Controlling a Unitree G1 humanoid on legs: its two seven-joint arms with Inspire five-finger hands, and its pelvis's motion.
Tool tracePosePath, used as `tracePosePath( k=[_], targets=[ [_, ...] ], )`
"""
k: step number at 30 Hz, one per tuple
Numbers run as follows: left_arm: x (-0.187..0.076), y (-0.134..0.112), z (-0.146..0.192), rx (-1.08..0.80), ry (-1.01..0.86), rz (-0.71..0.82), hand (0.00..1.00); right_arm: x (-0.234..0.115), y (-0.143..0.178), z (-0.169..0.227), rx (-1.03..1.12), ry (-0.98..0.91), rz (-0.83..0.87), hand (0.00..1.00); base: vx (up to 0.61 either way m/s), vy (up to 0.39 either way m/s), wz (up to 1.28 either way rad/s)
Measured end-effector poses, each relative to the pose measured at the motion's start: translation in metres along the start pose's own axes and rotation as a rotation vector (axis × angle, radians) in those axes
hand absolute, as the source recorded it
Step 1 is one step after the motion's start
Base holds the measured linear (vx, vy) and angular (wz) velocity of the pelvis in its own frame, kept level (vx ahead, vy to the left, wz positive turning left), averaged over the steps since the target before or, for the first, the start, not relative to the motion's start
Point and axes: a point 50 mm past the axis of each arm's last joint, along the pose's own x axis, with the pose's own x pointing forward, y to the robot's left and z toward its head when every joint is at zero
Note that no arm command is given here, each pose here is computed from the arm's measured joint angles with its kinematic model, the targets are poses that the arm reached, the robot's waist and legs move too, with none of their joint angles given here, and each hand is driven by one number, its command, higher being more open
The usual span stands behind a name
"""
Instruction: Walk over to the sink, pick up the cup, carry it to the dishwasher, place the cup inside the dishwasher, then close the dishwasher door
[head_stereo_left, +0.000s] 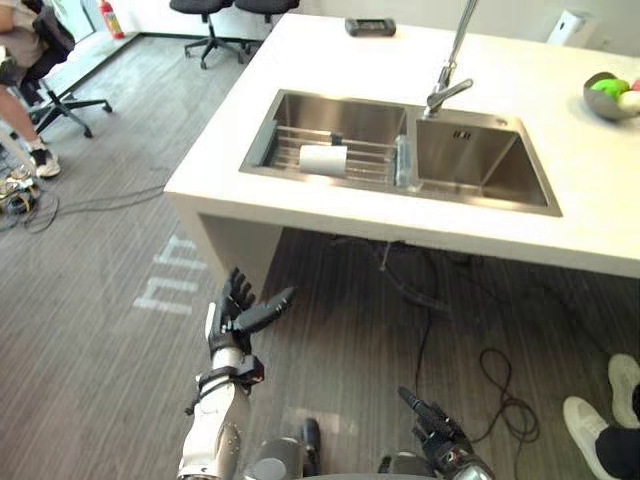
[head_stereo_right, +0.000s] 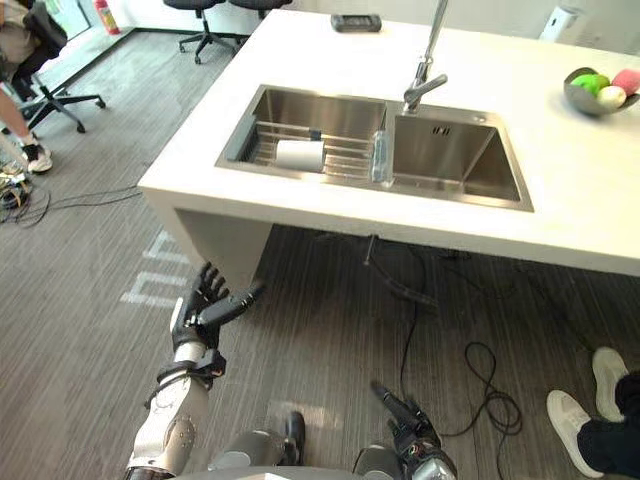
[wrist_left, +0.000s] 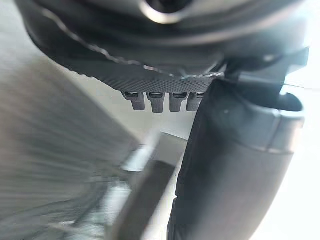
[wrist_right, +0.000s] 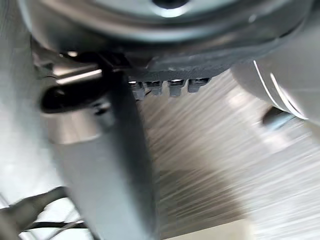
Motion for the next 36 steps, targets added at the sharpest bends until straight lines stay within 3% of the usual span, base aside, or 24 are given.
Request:
tracePosePath(
  k=[5,8,13,19,20,28,36],
  targets=[
    [0.009,-0.025,0.054,-0.005,-0.301,-0.017,1.0,-0.005,-0.007,-0.007,0.027,0.009,-0.004,1.0,0.22,-0.212,0.66],
    [-0.001,-0.025,0.087,-0.055,-0.495,-0.028,1.0,-0.012,-0.02,-0.026,0.047,0.096,-0.014,1.0,0.31,-0.469,0.72],
    [-0.019,-0.041,0.125,-0.165,-0.697,-0.113,1.0,-0.013,-0.03,-0.022,0.023,0.126,-0.024,1.0,0.25,-0.286,0.24],
    [-0.016,-0.058,0.125,-0.161,-0.667,-0.2,1.0,-0.012,-0.025,-0.023,0.027,0.125,0.011,1.0,0.07,-0.027,-0.05],
    [-0.017,-0.062,0.118,-0.153,-0.621,-0.216,1.0,-0.019,-0.027,-0.034,-0.069,0.171,0.084,1.0,0.0,0.0,0.0],
    [-0.016,-0.066,0.114,-0.195,-0.583,-0.233,1.0,-0.02,-0.029,-0.034,-0.065,0.171,0.078,1.0,0.0,0.0,-0.03],
    [0.002,-0.083,0.09,-0.24,-0.364,-0.32,1.0,-0.025,-0.043,-0.027,0.064,0.104,0.013,1.0,0.12,-0.065,-0.1]
  ],
)
